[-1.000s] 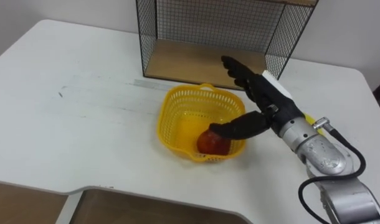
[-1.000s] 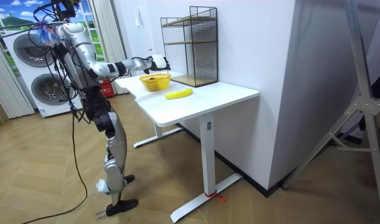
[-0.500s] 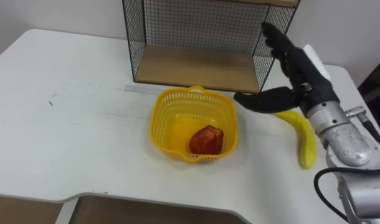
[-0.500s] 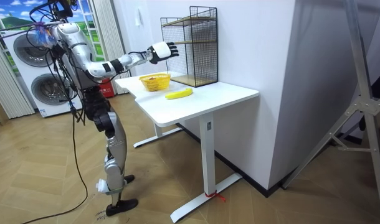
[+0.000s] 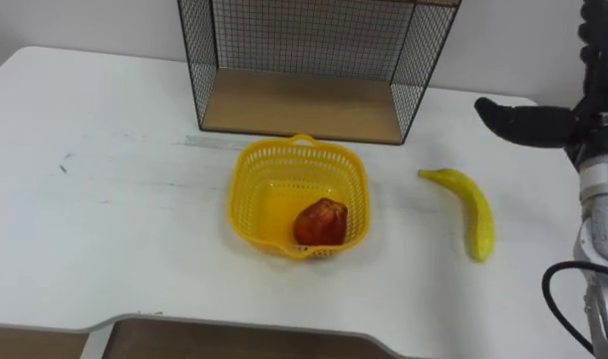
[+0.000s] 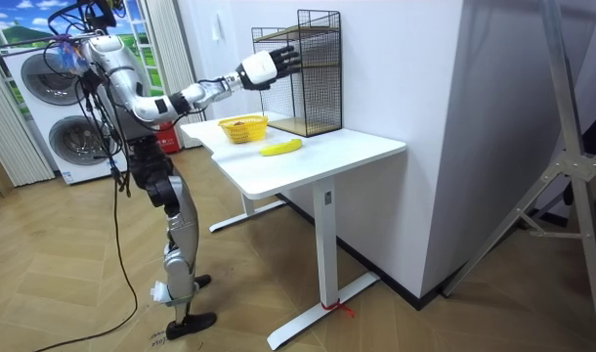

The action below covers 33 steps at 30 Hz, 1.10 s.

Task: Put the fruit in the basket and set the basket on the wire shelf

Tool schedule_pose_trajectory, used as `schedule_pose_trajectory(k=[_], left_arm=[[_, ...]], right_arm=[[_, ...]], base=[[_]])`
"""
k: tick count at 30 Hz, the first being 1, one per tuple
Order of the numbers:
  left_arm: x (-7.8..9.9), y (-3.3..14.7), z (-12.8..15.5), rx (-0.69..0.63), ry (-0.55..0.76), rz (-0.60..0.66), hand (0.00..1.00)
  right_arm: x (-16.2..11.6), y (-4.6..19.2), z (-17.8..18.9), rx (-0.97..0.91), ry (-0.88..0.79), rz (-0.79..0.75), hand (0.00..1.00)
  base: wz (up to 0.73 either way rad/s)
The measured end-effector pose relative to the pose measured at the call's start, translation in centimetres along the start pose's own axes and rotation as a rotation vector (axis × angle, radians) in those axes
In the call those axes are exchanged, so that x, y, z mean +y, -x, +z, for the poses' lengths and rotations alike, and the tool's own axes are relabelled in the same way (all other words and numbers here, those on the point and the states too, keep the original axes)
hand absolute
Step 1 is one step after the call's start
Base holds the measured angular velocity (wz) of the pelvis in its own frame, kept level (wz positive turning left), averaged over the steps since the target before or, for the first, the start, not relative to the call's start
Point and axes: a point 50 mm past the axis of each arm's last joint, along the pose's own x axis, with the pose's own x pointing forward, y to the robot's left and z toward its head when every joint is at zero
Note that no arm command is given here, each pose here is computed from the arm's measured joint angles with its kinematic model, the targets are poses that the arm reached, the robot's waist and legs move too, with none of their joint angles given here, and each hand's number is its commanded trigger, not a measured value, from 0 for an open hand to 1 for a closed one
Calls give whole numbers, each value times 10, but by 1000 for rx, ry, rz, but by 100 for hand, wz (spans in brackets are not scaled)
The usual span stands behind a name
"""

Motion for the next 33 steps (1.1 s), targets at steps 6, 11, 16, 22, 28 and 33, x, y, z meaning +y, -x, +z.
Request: schedule_pose_trajectory(k=[6,11,16,22,28,33], left_arm=[[1,0,0,15,-3,3,0],[2,1,-2,39,-5,7,0],[3,1,-4,60,-3,6,0],[5,1,-5,76,-2,-7,0],[8,0,1,78,10,-20,0],[9,-1,1,81,25,-33,0]], right_arm=[[6,5,-41,185,30,34,0],[8,7,-49,240,43,64,0],[9,7,-52,274,54,94,0],[15,9,-61,337,109,205,0],[21,6,-69,401,110,309,0],[27,-1,-79,467,105,361,0]], base=[[1],[0],[0],[-6],[-1],[1]])
